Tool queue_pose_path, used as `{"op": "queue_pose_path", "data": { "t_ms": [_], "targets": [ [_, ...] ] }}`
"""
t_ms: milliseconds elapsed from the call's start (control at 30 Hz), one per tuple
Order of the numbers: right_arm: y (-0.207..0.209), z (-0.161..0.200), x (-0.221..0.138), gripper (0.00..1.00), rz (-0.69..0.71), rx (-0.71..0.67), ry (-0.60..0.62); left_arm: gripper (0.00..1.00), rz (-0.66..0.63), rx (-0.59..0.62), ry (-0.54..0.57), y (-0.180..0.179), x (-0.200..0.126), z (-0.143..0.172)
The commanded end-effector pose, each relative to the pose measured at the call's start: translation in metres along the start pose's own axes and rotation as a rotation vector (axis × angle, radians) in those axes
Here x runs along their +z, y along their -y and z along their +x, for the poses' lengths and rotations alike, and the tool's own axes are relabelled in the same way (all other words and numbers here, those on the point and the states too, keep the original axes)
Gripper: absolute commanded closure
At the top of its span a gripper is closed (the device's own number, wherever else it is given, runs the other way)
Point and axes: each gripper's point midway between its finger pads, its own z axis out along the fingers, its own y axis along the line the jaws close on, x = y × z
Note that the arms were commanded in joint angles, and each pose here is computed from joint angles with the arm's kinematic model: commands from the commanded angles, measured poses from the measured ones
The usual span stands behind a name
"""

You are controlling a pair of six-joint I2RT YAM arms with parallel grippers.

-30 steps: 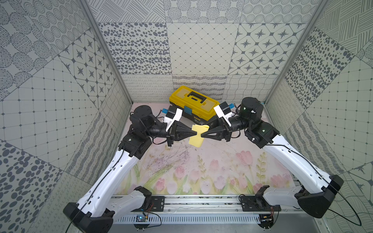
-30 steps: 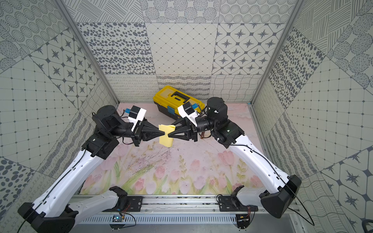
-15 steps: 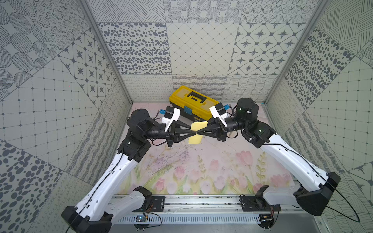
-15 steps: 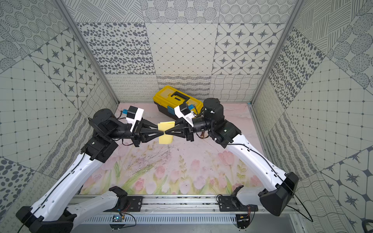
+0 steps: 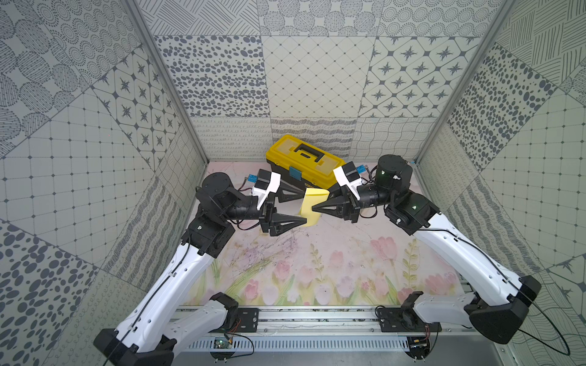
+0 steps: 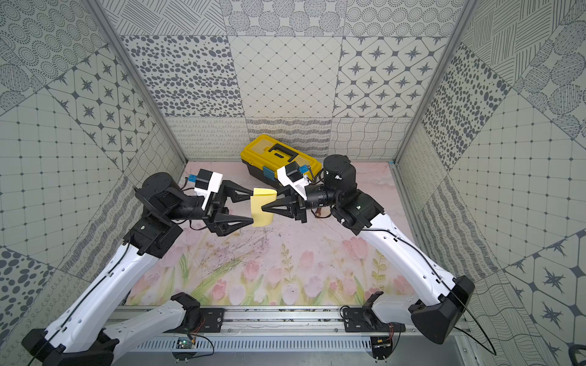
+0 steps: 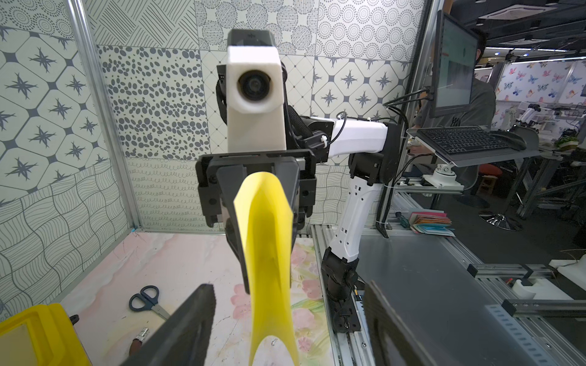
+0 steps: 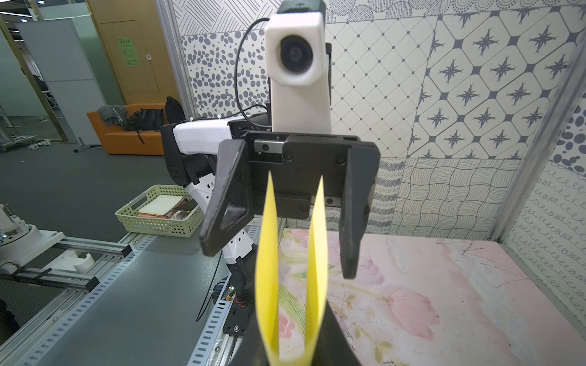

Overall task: Fold the square paper along the opposite sides
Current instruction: Fold the paper.

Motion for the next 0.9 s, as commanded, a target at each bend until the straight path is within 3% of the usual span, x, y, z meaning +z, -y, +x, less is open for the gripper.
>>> {"op": "queue_pose_path", "data": {
  "t_ms": [0,567,867],
  "targets": [
    [-0.011,-0.021,-0.006,0.76,-0.015,-0.057,0.035,0.2,0.009,-0.011,-0.021,-0.009,0.005,0.01],
    [0.01,-0.025,-0.001,0.76,0.039,-0.063,0.032,0.17,0.107,-0.068,-0.038,0.005,0.006,0.025],
    [0.011,-0.025,-0.001,0.75,0.046,-0.061,0.033,0.49,0.11,-0.096,-0.047,-0.001,0.009,0.03]
  ]
}}
